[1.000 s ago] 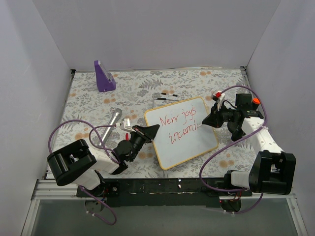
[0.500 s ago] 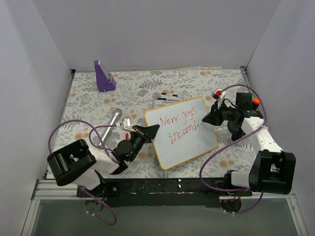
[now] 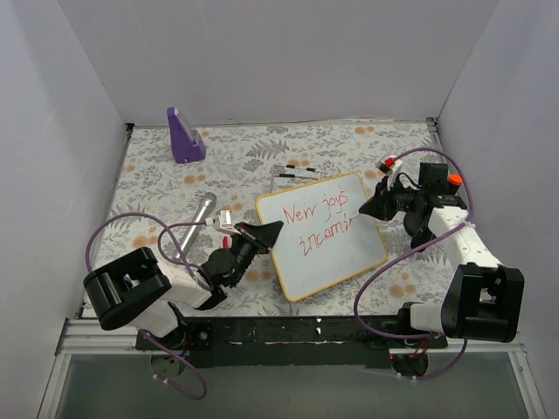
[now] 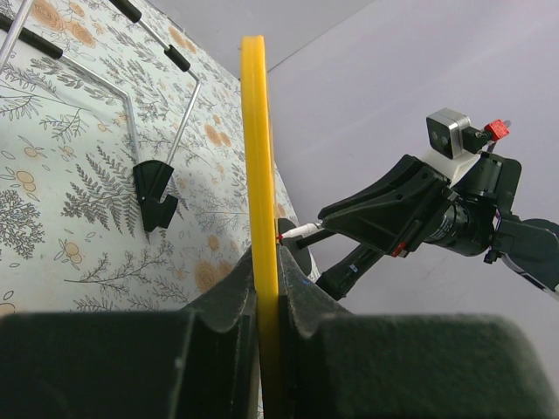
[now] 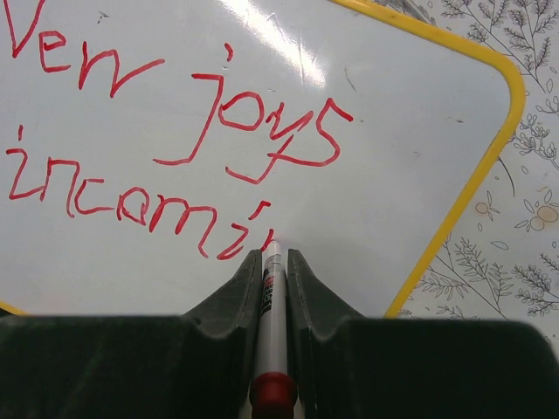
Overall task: Write a sentence on the whiteboard
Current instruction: Write on the whiteboard with the whiteboard marker without the cap.
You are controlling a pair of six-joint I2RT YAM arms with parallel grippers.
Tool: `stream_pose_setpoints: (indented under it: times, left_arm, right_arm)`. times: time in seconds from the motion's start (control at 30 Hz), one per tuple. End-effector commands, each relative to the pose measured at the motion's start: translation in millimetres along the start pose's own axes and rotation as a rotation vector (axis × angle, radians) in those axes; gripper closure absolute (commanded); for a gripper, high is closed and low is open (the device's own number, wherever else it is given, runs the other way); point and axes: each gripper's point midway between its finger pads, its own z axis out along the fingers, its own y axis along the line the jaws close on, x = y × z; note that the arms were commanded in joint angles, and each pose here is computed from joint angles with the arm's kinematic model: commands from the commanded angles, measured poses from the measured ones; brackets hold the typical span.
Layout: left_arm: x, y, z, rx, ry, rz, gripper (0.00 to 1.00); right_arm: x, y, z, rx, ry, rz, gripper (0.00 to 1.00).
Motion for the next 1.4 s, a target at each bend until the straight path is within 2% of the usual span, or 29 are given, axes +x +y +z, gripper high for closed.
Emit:
stream_pose_setpoints:
  times: [0.0,0.33,1.0,1.37]
  left_arm:
    - [-35.5,-56.6,-6.6,0.223,-0.119,-0.044,1.00]
    - [-36.7,-57.0,-7.5,0.224,-0.122,-0.044,1.00]
    - [-36.3,-54.5,-7.9,0.217,-0.123,-0.042,1.00]
    - [-35.9,-55.8,-6.8,0.220,-0.122,-0.040,1.00]
  right_arm:
    - [-21.7,-12.3,-0.3,0.041,-0.039,-0.053,0.99]
    - [-20.2,-19.7,-5.6,0.074,-0.041,-0.053,0.99]
    - [11.9,0.5,-12.2,0.010,0.067,-0.053,0.99]
    - [-24.1,-7.5,-31.6,0.050,-0.032,-0.074,0.99]
